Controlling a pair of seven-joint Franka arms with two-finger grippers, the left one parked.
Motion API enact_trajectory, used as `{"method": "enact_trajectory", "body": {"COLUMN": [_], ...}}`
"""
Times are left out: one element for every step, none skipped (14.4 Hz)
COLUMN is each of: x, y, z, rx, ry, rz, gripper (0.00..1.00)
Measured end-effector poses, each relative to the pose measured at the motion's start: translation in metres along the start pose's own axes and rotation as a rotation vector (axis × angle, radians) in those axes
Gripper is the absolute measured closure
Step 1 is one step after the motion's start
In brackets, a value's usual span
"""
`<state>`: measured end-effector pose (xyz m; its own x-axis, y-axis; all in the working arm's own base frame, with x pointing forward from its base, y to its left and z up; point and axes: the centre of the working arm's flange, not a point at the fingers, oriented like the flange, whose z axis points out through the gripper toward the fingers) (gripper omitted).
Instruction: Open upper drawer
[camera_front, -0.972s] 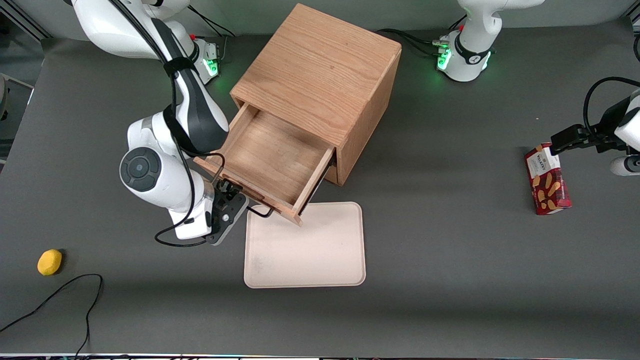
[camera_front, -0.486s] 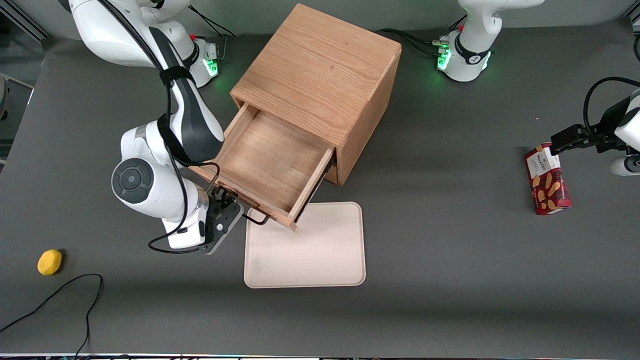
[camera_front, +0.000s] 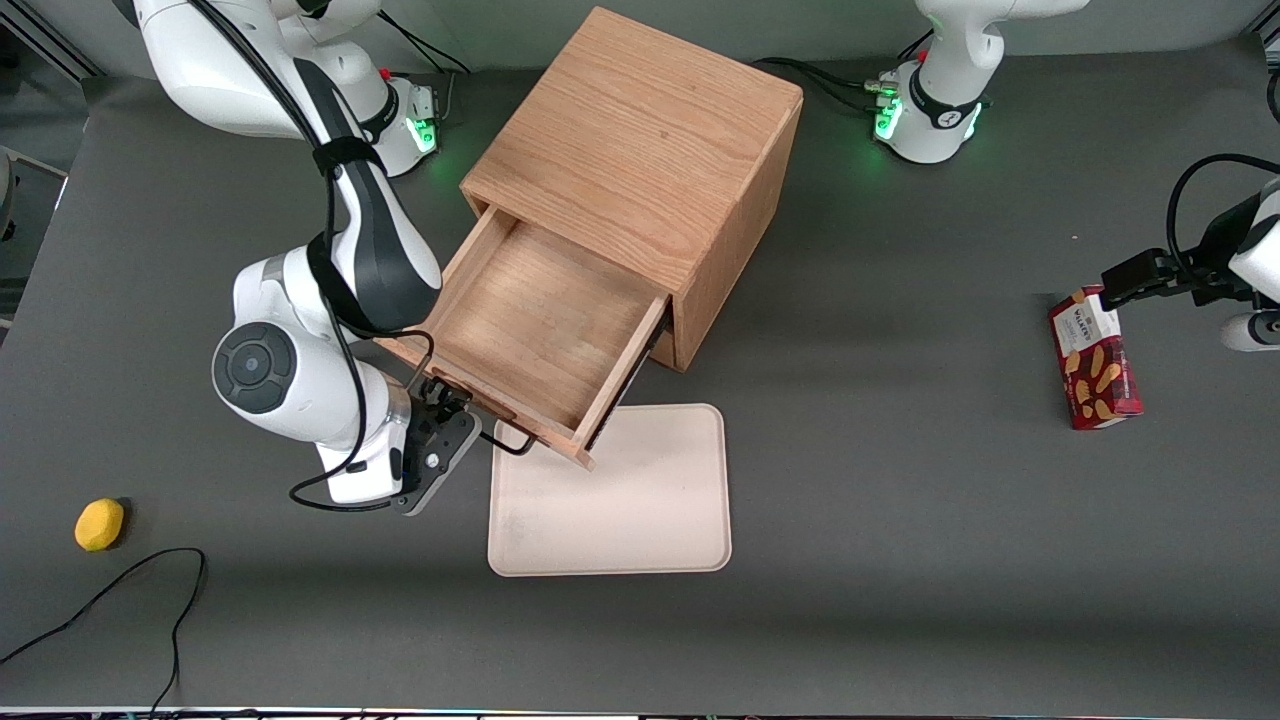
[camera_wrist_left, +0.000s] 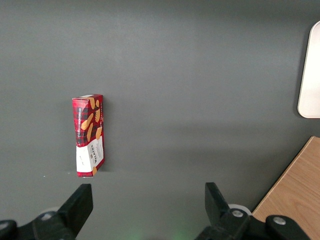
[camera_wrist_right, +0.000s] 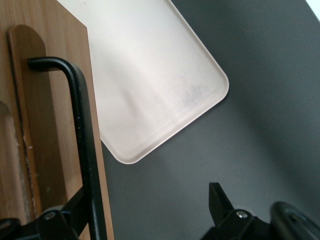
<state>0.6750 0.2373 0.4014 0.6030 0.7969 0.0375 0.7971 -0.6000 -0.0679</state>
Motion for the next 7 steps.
{"method": "enact_trajectory", "body": {"x": [0.0001, 0.0005, 0.0006, 0.0006, 0.0009, 0.0011, 0.0009], "y": [0.0026, 0.005, 0.0067, 0.0081, 0.0091, 0.0097, 0.0104], "z": [-0.0018, -0.0029, -0.0027, -0.0022, -0.0017, -0.0005, 0.0008], "rx": [0.002, 0.002, 0.004, 0.004, 0.005, 0.005, 0.006], "ry": [-0.001, 0.0, -0.002, -0.002, -0.002, -0.003, -0.004], "rz": [0.003, 0.005, 0.007, 0.009, 0.008, 0.003, 0.0], "gripper": [0.0, 0.0, 0.0, 0.0, 0.0, 0.0, 0.0]}}
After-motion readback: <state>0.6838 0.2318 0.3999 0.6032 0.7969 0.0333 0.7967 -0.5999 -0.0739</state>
